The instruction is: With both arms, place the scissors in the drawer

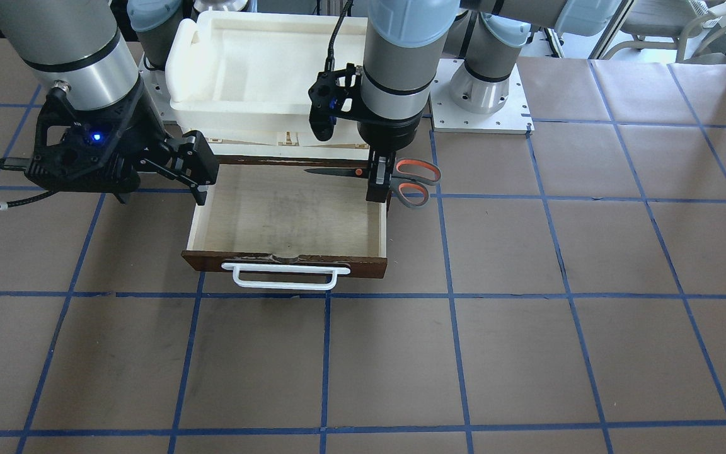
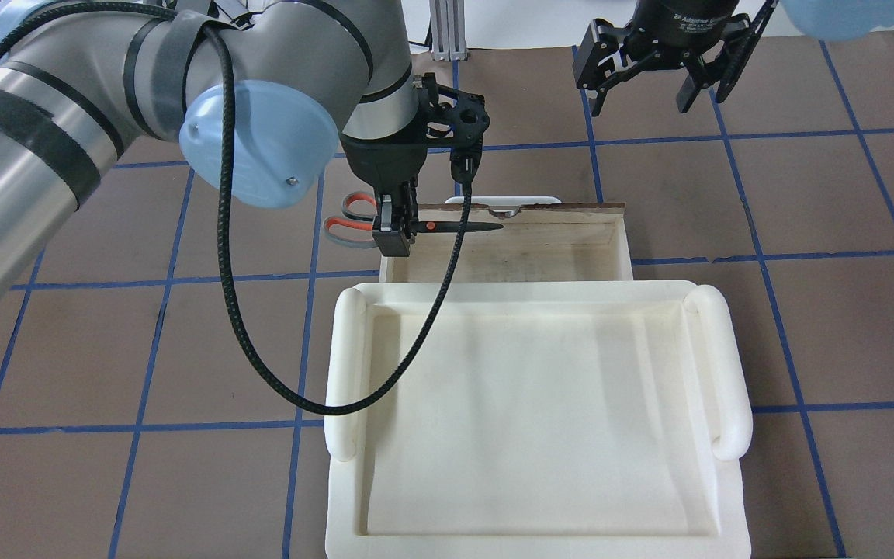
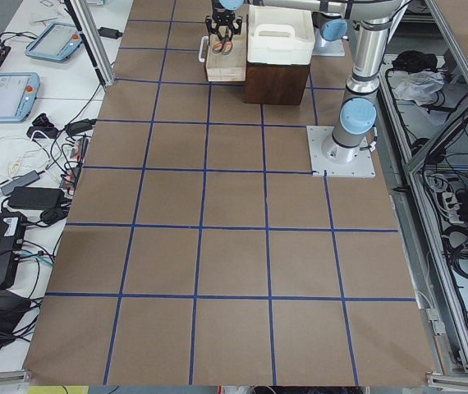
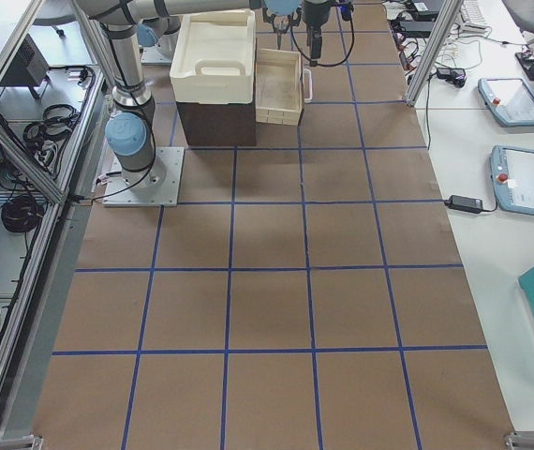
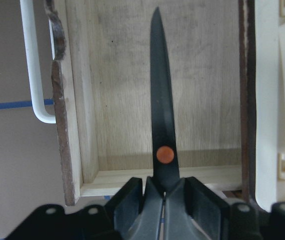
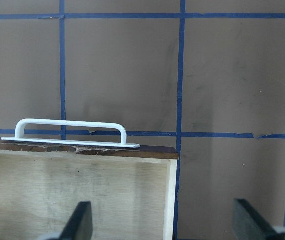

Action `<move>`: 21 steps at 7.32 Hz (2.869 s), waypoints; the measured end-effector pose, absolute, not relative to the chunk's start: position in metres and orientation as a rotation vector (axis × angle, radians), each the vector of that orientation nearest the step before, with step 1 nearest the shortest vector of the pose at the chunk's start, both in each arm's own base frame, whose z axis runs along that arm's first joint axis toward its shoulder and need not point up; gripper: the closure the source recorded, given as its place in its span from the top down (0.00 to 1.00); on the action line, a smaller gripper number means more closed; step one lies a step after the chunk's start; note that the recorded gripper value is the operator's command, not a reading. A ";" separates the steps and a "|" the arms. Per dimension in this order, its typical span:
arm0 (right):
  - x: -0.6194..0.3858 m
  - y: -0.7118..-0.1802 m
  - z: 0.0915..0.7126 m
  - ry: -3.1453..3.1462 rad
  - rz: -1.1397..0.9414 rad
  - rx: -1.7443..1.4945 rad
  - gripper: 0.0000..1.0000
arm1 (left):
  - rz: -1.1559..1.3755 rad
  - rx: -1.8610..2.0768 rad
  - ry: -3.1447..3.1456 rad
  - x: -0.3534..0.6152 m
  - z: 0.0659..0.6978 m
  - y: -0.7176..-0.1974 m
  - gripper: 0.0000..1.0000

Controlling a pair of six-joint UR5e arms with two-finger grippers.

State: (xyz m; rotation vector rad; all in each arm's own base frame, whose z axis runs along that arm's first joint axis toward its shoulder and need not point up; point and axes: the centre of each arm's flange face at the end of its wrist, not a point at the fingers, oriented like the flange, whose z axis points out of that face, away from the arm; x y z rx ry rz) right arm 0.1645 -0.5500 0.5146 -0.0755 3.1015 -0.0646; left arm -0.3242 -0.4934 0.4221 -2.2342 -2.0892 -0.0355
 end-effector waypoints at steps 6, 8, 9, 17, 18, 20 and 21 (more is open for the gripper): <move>0.120 -0.535 0.527 3.106 0.033 -0.053 1.00 | -0.008 -2.137 -2.177 -0.378 0.382 -0.492 0.02; 0.118 -0.535 0.526 3.114 0.036 -0.052 1.00 | -0.035 -2.137 -2.168 -0.384 0.371 -0.489 0.02; 0.118 -0.535 0.526 3.115 0.035 -0.051 1.00 | -0.052 -2.135 -2.165 -0.386 0.364 -0.489 0.02; 0.117 -0.536 0.518 3.114 0.040 -0.047 1.00 | -0.034 -2.135 -2.173 -0.405 0.335 -0.493 0.02; 0.117 -0.536 0.518 3.113 0.040 -0.046 1.00 | -0.034 -2.135 -2.173 -0.406 0.332 -0.494 0.02; 0.118 -0.536 0.517 3.111 0.041 -0.046 1.00 | -0.048 -2.133 -2.170 -0.406 0.326 -0.494 0.02; 0.118 -0.536 0.517 3.111 0.041 -0.046 1.00 | -0.060 -2.131 -2.169 -0.405 0.321 -0.493 0.02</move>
